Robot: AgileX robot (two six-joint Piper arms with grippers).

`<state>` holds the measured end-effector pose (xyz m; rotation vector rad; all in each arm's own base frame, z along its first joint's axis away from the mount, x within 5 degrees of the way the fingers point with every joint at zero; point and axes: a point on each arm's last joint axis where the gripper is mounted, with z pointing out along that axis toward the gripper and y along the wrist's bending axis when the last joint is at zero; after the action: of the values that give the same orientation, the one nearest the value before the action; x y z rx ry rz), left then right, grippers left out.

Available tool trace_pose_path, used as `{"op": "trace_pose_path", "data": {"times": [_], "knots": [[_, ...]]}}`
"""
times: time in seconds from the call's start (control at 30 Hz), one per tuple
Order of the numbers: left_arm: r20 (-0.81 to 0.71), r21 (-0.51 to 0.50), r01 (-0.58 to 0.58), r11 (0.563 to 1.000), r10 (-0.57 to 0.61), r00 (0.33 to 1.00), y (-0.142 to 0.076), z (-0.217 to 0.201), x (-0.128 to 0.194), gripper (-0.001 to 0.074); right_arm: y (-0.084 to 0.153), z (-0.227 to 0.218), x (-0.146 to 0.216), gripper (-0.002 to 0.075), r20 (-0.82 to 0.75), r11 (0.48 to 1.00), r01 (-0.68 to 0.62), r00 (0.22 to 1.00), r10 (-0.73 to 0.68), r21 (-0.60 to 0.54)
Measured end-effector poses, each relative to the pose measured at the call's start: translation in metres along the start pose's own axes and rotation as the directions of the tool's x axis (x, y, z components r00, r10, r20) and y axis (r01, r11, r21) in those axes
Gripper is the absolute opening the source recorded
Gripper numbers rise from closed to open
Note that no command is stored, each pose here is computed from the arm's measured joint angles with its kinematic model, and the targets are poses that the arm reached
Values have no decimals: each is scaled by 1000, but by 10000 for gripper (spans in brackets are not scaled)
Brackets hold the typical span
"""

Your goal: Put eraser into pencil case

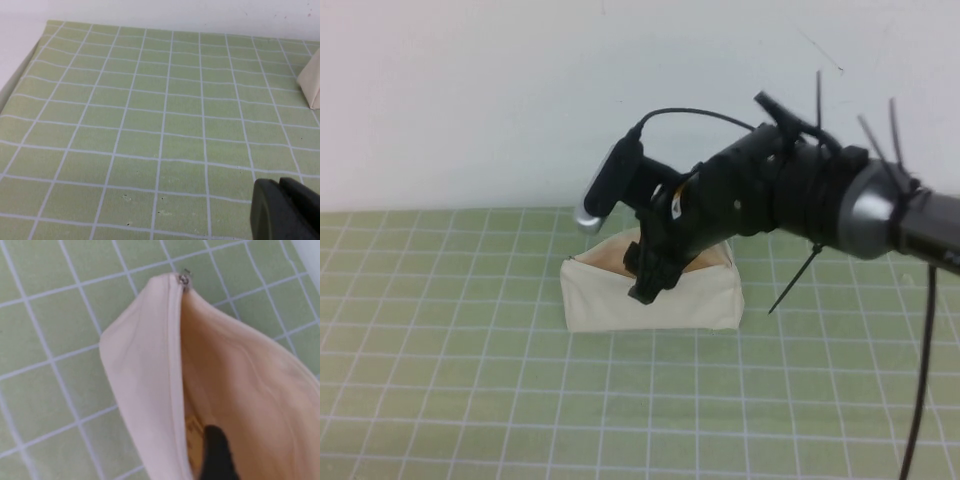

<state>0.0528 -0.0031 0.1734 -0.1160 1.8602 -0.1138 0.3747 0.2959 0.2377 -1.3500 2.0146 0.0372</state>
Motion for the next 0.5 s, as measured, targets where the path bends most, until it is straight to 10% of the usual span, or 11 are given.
{"op": "trace_pose_path", "data": {"times": [0.23, 0.5], "knots": [[0, 0, 0, 1000, 0, 1000, 0, 0, 0, -4, -4, -88, -12, 76, 48, 995, -101, 994, 100, 15], [0, 0, 0, 1000, 0, 1000, 0, 0, 0, -4, 14, -193, 25, 5, 206, 984, -166, 967, 150, 61]]}}
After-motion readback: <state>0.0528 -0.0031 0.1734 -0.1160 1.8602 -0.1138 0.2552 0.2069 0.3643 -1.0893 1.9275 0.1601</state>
